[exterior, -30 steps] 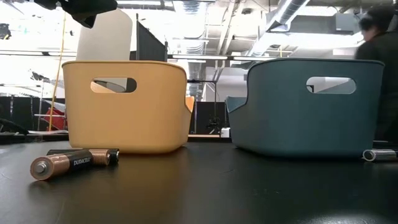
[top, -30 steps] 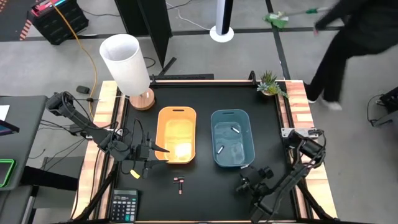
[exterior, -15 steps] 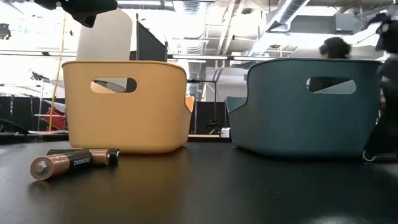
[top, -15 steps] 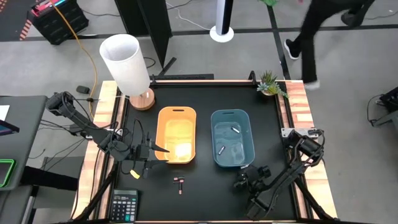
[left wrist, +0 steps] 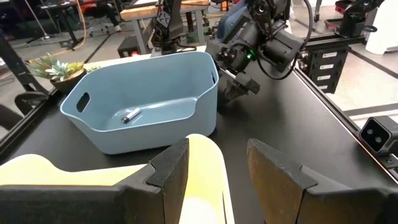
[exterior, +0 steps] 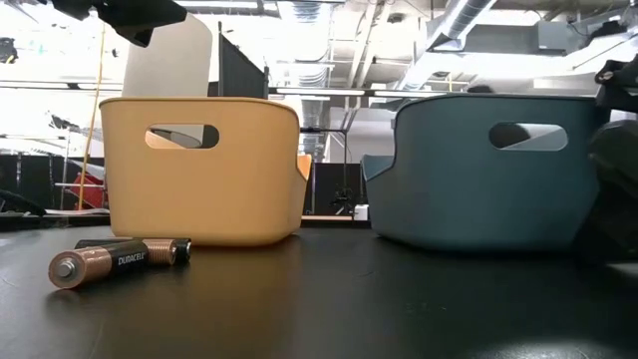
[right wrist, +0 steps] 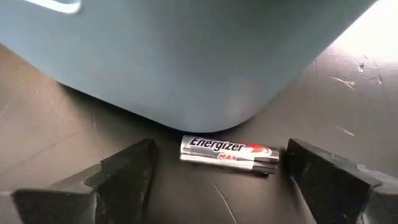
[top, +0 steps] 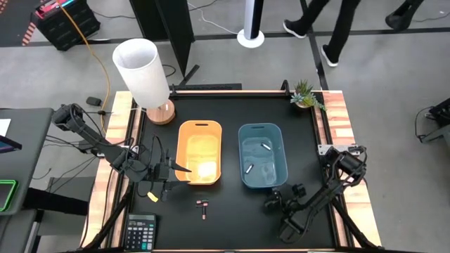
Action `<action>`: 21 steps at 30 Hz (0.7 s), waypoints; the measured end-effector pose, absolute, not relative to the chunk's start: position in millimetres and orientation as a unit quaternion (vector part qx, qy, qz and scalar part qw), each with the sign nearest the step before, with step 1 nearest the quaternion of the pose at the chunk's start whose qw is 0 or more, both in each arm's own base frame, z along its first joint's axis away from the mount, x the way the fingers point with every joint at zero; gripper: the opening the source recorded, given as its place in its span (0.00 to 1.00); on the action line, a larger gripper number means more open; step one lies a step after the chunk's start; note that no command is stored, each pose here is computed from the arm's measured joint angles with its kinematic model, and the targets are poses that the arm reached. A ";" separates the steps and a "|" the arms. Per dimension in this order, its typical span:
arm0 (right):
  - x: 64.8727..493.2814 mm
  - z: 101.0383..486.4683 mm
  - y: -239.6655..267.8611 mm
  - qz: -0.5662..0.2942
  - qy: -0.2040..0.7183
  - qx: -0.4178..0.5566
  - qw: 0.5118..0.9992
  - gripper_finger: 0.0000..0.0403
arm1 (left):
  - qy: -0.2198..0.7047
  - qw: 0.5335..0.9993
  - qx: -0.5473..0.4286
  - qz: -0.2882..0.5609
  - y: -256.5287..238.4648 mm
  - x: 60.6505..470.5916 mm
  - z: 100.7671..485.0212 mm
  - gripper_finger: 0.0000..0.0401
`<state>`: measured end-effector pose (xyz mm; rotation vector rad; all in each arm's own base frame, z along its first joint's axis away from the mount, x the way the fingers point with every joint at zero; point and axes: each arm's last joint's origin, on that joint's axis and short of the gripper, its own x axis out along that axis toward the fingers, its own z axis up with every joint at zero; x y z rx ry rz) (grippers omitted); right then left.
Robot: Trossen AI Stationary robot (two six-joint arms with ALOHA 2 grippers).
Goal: Sort batteries
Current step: Put the silver battery into the blue bin
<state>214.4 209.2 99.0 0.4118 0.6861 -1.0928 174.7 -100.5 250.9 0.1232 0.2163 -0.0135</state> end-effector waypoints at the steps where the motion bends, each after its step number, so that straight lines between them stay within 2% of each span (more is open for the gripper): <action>1: 214.7 97.8 207.9 -0.506 0.316 0.192 0.779 0.96 | 0.108 0.992 0.061 -0.007 -100.5 174.7 250.9 0.39; 5: 214.0 91.9 203.0 -0.506 0.311 0.200 0.779 0.95 | 0.108 0.992 0.061 -0.007 -100.5 174.7 250.9 0.39; 9: 212.8 90.5 202.7 -0.504 0.310 0.198 0.782 0.90 | 0.108 0.992 0.058 -0.007 -100.5 174.6 250.9 0.39; 21: 210.7 90.9 210.5 -0.490 0.316 0.202 0.787 0.57 | 0.108 0.993 0.056 -0.006 -100.5 174.7 250.9 0.39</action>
